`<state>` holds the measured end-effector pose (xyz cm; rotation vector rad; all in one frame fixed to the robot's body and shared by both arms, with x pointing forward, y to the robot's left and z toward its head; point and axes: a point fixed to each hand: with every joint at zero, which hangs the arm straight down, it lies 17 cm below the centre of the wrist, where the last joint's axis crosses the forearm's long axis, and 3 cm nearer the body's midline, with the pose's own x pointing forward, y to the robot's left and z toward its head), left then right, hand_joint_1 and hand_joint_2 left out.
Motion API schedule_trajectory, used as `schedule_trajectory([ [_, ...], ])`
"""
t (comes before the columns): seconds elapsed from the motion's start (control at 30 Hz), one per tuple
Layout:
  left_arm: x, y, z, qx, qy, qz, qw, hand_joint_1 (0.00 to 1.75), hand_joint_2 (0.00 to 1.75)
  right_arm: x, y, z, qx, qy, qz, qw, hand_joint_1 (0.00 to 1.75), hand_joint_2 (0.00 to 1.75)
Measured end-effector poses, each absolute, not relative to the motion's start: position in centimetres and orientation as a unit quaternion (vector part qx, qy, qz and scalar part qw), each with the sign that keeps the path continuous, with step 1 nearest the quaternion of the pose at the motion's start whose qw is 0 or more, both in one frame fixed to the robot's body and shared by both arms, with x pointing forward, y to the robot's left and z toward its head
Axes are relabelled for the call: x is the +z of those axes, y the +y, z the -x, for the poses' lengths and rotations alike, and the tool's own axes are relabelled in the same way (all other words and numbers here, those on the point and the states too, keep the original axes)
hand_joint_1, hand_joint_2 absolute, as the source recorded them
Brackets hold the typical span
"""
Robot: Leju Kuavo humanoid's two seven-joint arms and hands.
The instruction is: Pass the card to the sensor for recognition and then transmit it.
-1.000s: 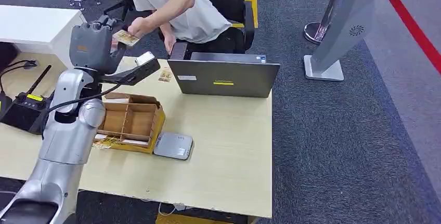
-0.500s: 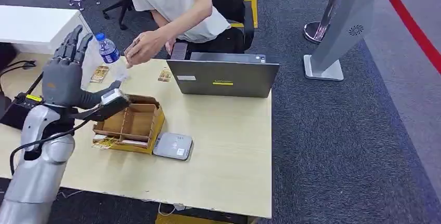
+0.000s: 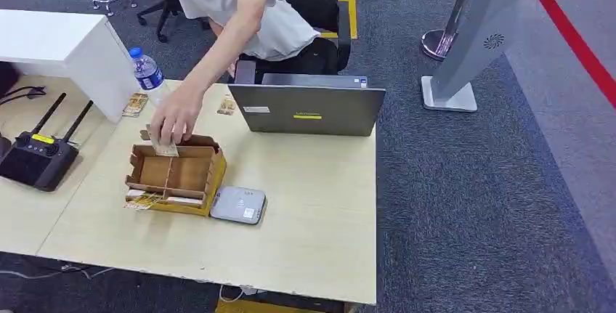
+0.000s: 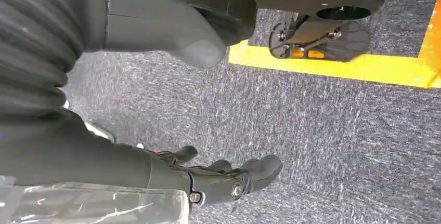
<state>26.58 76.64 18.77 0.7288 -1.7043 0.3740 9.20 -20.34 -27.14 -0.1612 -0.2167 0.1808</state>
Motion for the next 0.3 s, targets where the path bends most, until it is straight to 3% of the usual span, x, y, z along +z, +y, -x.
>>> schedule_trajectory([
  [0.2,11.6,80.7,-20.2,0.274,-0.659,-0.331,0.617,0.00,0.00,-27.1,-20.2,-9.3,0.091,-0.108,0.077,0.987,0.00,1.75],
  [0.3,6.1,81.8,-16.5,0.369,-0.575,-0.347,0.643,0.00,0.00,-27.2,-20.3,-9.0,0.092,-0.095,0.070,0.989,0.00,1.75],
])
